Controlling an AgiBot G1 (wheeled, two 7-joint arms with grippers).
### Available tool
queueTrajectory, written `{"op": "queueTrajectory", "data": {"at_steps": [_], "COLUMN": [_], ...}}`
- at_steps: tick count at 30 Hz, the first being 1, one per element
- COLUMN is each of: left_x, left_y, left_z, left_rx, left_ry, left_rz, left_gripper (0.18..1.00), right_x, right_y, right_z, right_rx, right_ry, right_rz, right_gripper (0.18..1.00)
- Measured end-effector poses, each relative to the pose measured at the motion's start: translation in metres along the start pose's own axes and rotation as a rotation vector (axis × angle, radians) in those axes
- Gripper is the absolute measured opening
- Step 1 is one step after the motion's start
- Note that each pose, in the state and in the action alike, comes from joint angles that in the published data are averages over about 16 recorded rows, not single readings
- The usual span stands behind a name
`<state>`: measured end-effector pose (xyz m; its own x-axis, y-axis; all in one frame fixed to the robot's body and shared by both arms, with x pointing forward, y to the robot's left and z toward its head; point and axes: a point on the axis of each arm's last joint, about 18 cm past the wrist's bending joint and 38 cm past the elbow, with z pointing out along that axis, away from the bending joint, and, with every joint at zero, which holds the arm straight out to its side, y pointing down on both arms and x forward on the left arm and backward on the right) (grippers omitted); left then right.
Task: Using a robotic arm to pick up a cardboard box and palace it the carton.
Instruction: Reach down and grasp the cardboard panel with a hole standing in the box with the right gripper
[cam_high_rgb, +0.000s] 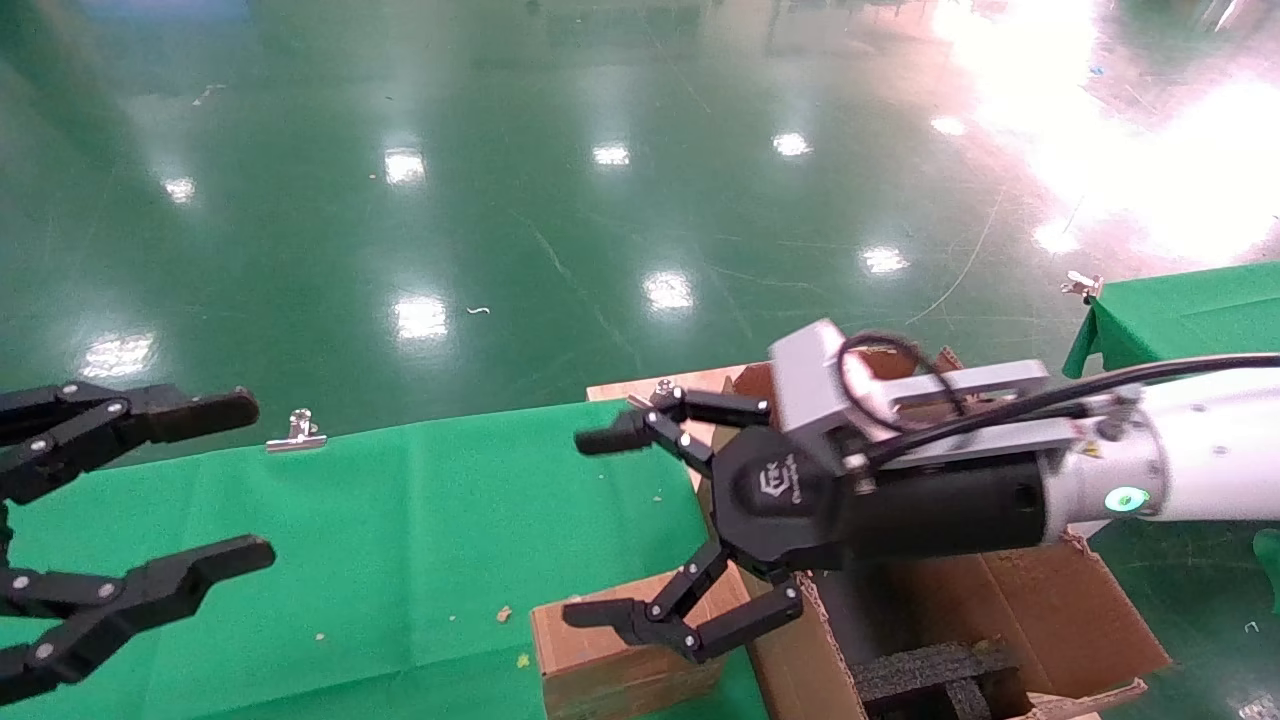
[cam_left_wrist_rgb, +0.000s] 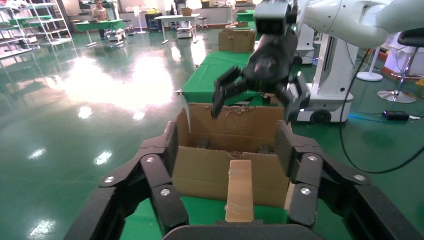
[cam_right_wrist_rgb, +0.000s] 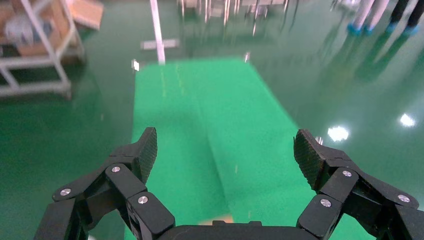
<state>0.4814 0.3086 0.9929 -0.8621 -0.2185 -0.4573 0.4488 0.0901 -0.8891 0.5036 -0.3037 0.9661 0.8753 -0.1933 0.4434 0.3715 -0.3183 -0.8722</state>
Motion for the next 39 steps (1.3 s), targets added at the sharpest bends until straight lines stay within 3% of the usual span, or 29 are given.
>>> {"op": "queueTrajectory", "data": {"at_steps": [11, 24, 30, 39], "left_x": [0.0, 0.0, 0.0, 0.0], "left_y": [0.0, 0.0, 0.0, 0.0], "left_z": [0.0, 0.0, 0.0, 0.0], "left_rx": [0.0, 0.0, 0.0, 0.0], "left_ry": [0.0, 0.0, 0.0, 0.0], "left_rz": [0.0, 0.0, 0.0, 0.0], "left_gripper": [0.558, 0.309, 0.239, 0.208], "right_x": [0.017, 0.04, 0.048, 0.056], "right_y": [0.033, 0.053, 0.057, 0.06], "right_z": [0.029, 0.067, 0.08, 0.089], "right_rx": [-0.293, -0.572, -0.673, -0.753], "right_ry": [-0.062, -0.159, -0.203, -0.242], "right_rz": [-0.027, -0.152, -0.218, -0.275], "right_gripper": [1.001, 1.001, 1.001, 1.0]}}
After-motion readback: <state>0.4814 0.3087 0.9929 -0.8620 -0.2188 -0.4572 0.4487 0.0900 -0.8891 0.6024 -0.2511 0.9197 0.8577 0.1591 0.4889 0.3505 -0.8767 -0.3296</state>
